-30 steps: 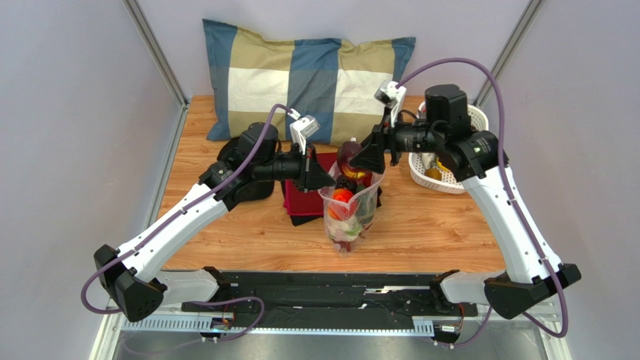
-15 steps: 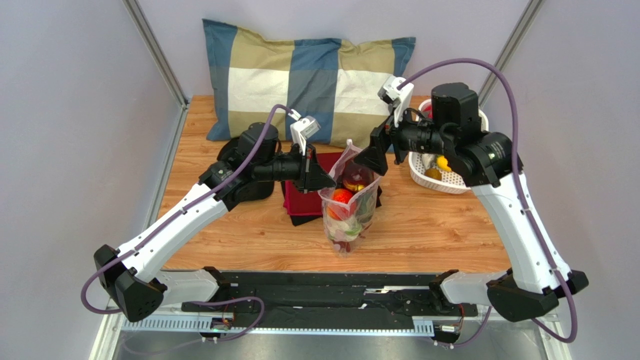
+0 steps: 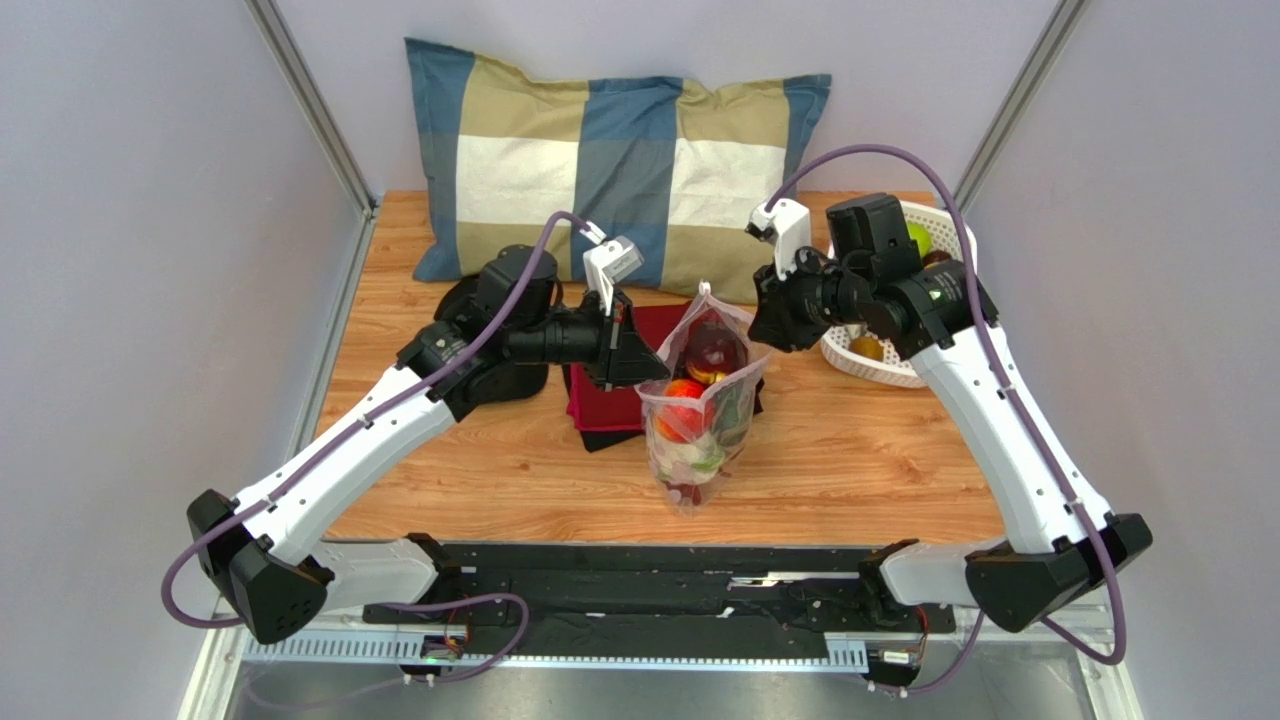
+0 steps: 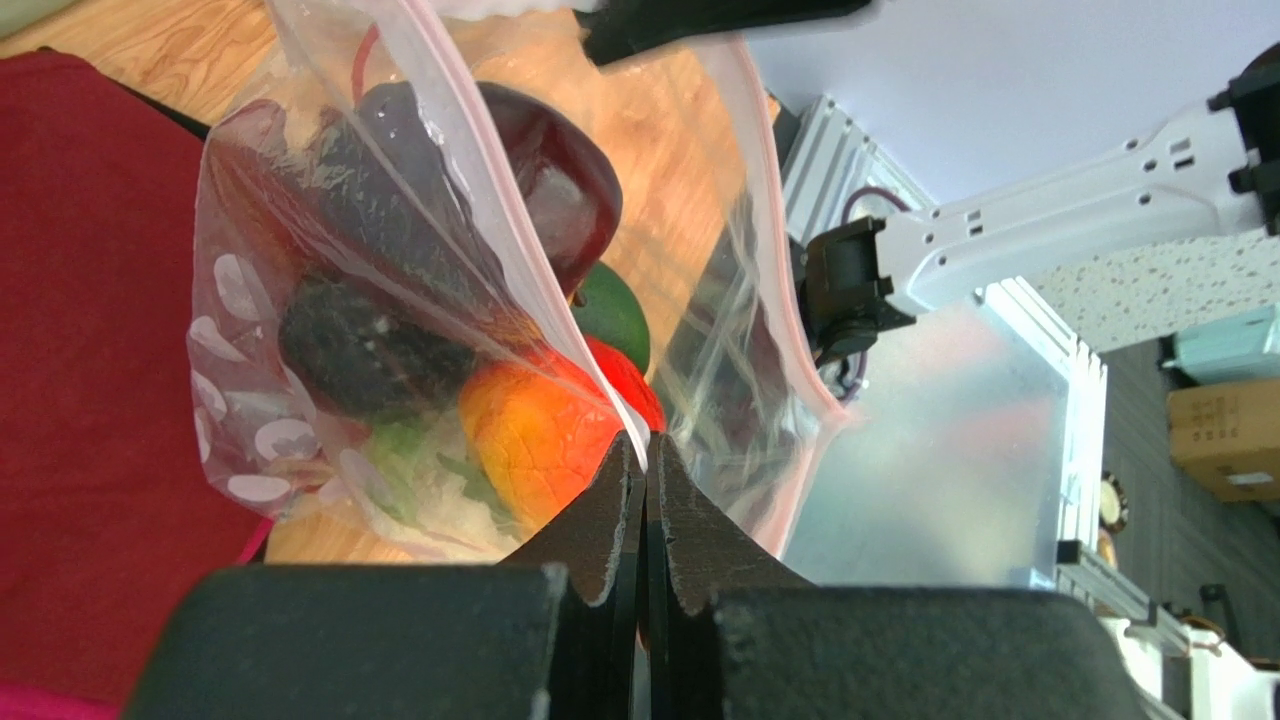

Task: Place the food in the zip-top bag and seal the zipper
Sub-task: Zip the zipper food storage bag at the center of the board.

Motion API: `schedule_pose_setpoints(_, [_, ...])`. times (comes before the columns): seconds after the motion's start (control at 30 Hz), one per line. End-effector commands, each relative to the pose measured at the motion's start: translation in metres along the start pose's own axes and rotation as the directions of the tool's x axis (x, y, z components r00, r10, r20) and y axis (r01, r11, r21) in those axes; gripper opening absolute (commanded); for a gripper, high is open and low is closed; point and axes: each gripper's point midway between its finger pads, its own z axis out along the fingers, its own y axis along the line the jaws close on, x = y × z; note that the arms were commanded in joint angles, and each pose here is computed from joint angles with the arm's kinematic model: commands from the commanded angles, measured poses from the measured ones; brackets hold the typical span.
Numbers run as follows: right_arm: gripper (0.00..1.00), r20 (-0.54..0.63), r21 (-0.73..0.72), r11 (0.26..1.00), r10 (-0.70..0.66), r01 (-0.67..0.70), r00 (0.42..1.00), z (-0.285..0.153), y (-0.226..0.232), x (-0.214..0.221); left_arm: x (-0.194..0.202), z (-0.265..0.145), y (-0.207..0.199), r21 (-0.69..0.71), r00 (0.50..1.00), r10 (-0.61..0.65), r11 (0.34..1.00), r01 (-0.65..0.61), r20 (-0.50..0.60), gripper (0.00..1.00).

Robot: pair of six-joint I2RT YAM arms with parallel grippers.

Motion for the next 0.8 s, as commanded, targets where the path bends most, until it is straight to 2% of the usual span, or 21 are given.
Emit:
schedule_pose_setpoints(0.0, [0.0,0.062,-0.175,0.981,0.093,-0.081,0.994,-0.019,0.032,-0.016,-0.022,-0.014,-0.018,0.026,0.994,0.101,0.994,-0.102,0.036,0.0])
schedule_pose_setpoints(0.07, [0.0,0.119,-0.298,0.949,0.146,-0.105,0.982,-0.039,0.06,-0.028,-0.022,-0.012,-0.015,0.021,0.993,0.114,0.993,-0.114,0.01,0.0])
schedule_pose_setpoints(0.1, [0.0,0.189,-0.331,0.939,0.162,-0.092,0.969,-0.046,0.068,-0.043,-0.032,-0.015,-0.02,0.026,0.991,0.131,0.991,-0.131,0.025,0.0])
schedule_pose_setpoints(0.13, [0.0,0.17,-0.383,0.901,0.288,-0.206,0.942,-0.053,0.081,-0.04,-0.035,-0.013,-0.02,0.027,0.99,0.137,0.99,-0.137,0.02,0.0])
schedule_pose_setpoints(0.2, [0.0,0.246,-0.438,0.876,0.332,-0.201,0.911,-0.06,0.094,-0.055,-0.041,-0.009,-0.022,0.038,0.99,0.143,0.989,-0.143,-0.002,0.0])
schedule_pose_setpoints(0.23, [0.0,0.196,-0.46,0.84,0.414,-0.289,0.889,-0.052,0.097,-0.046,-0.042,-0.007,-0.023,0.047,0.989,0.147,0.988,-0.147,-0.011,0.0])
schedule_pose_setpoints(0.4, [0.0,0.172,-0.453,0.814,0.481,-0.364,0.86,-0.037,0.111,-0.034,-0.039,0.01,-0.033,0.117,0.987,0.139,0.985,-0.129,-0.083,0.01])
schedule_pose_setpoints(0.5, [0.0,0.178,-0.444,0.789,0.543,-0.425,0.82,-0.028,0.109,-0.03,-0.033,0.017,-0.041,0.163,0.984,0.141,0.979,-0.122,-0.105,0.06])
schedule_pose_setpoints(0.7, [0.0,0.193,-0.353,0.789,0.588,-0.504,0.785,-0.013,0.094,-0.013,-0.017,0.013,-0.061,0.288,0.98,0.13,0.954,-0.081,-0.153,0.27])
schedule_pose_setpoints(0.77, [0.0,0.214,-0.31,0.787,0.604,-0.533,0.768,-0.012,0.085,-0.01,-0.013,0.01,-0.066,0.312,0.979,0.132,0.947,-0.077,-0.158,0.38])
